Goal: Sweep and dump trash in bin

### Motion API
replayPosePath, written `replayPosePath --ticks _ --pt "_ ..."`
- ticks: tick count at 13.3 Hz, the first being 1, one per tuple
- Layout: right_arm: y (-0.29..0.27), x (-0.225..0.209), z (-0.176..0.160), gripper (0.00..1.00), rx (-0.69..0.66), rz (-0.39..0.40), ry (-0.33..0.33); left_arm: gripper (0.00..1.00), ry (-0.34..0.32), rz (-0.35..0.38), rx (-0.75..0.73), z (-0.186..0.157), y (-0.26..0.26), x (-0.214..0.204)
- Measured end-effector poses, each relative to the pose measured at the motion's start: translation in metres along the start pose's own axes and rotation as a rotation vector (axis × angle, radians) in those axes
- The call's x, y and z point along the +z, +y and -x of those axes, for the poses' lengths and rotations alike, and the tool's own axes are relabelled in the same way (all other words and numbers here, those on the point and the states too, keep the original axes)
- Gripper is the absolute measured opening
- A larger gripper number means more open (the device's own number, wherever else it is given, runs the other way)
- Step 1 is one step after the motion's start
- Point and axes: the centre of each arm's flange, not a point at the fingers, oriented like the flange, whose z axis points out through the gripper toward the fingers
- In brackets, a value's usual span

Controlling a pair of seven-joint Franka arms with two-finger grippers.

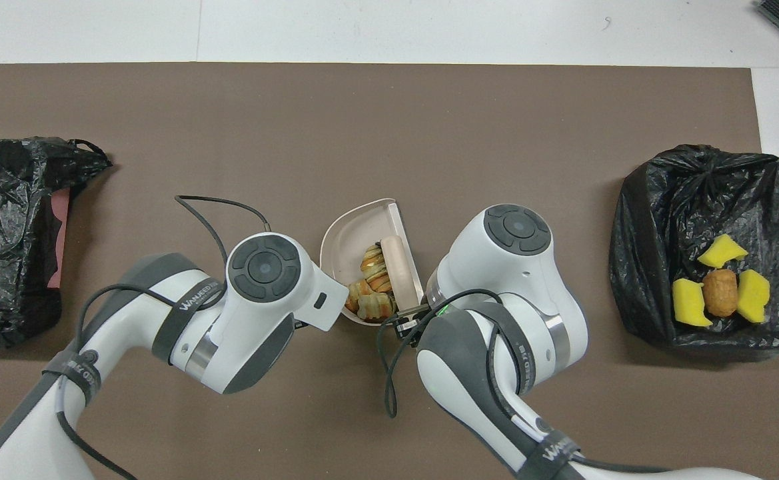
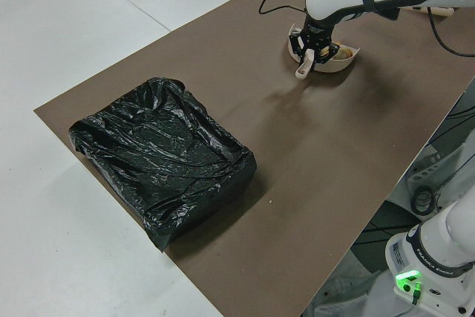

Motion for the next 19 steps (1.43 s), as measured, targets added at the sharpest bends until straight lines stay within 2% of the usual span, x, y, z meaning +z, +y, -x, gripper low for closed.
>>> replayPosePath --ticks 2,4,6,8,10,13,15,18,19 --pt "-0.024 0.012 0.036 0.25 0.022 0.040 0.008 0.31 0.053 -0.002 -0.001 0.031 -0.025 -0.014" --pt "-0.049 0.037 0.064 0.25 0.026 0.053 0.017 0.31 0.076 0.001 0.006 0.059 -0.049 -0.042" --pt "-0.070 0.068 0.078 0.25 0.027 0.043 0.040 0.31 0.088 -0.016 -0.001 0.086 -0.070 -0.073" --pt "-0.083 0.099 0.088 0.25 0.033 0.025 0.028 0.31 0.096 -0.029 -0.025 0.114 -0.086 -0.098" --pt "-0.086 0.120 0.089 0.25 0.030 0.021 0.029 0.31 0.098 -0.029 0.006 0.153 -0.101 -0.127" --pt "-0.089 0.151 0.079 0.25 0.028 -0.006 0.028 0.31 0.102 -0.013 0.012 0.231 -0.114 -0.170" --pt "-0.089 0.166 0.073 0.25 0.031 -0.018 0.016 0.31 0.106 -0.001 0.034 0.276 -0.122 -0.183" --pt "-0.088 0.174 0.068 0.25 0.037 -0.044 0.046 0.31 0.097 -0.016 0.048 0.352 -0.130 -0.188" --pt "-0.087 0.176 0.068 0.34 0.031 -0.040 0.054 0.31 0.066 -0.019 0.057 0.378 -0.130 -0.190"
